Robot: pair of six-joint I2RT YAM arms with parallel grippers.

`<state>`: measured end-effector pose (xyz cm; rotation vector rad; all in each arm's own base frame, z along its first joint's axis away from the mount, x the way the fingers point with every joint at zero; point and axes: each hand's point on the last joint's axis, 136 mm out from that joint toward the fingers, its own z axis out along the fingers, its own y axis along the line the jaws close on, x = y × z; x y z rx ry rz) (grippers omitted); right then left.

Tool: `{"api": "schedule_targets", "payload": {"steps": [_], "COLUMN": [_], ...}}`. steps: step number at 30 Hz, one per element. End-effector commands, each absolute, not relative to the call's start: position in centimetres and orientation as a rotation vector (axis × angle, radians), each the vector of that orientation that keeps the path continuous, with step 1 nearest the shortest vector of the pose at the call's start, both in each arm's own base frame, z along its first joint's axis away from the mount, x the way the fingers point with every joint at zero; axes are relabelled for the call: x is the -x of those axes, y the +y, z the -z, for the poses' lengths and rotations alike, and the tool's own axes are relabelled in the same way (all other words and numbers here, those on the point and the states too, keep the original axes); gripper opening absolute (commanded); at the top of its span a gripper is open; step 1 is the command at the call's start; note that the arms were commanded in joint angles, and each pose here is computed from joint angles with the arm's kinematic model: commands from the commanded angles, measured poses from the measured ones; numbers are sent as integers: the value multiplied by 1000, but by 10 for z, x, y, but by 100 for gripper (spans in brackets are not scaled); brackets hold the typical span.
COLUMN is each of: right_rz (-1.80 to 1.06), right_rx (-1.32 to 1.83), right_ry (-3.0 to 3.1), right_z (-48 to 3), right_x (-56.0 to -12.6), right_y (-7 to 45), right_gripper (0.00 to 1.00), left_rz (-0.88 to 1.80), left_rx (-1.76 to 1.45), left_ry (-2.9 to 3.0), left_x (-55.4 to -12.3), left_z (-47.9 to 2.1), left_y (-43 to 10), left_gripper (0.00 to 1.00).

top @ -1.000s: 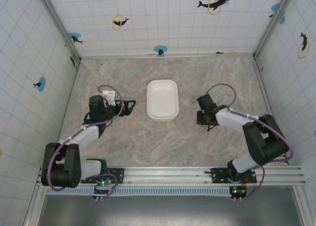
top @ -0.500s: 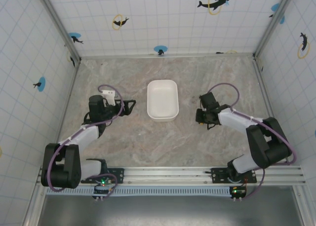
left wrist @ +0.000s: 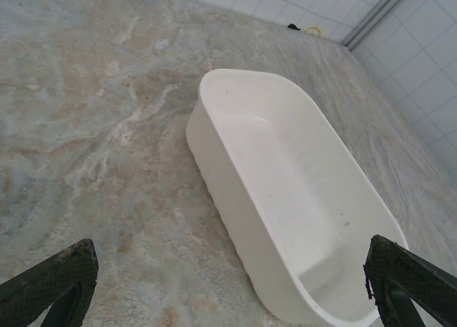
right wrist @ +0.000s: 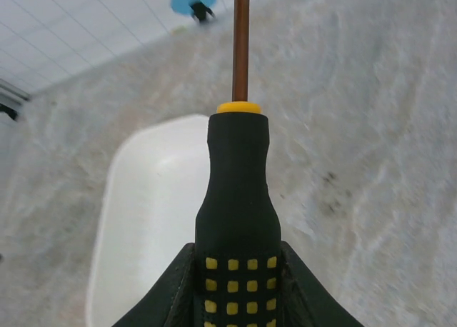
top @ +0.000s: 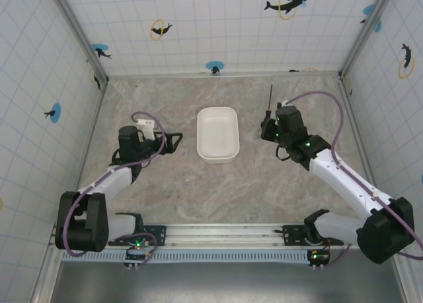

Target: Put the screwdriver in the bin

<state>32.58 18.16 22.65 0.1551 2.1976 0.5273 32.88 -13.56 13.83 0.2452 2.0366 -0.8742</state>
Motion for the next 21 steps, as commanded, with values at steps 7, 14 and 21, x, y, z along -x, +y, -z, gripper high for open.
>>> {"api": "schedule_targets", "payload": {"steps": [7,14,21], "right_rz": [-481,-414,-381], "right_rx": [-112,-77,-49], "right_ry": [2210,2388,2518], "right_z": [-237,-168,-119], "right_x": [-340,-339,-334], "right_y": [261,302,321], "right_gripper": [0,0,0], "left_rz": [893,909,912], "left_rx": [-312,-334,-337], "left_ry": [2000,1997,1999], "left_x": [-336,-339,-340], "left_z": [-148,-147,-145], "left_y": [-144,-147,-148], "left_gripper": [98,98,98]}}
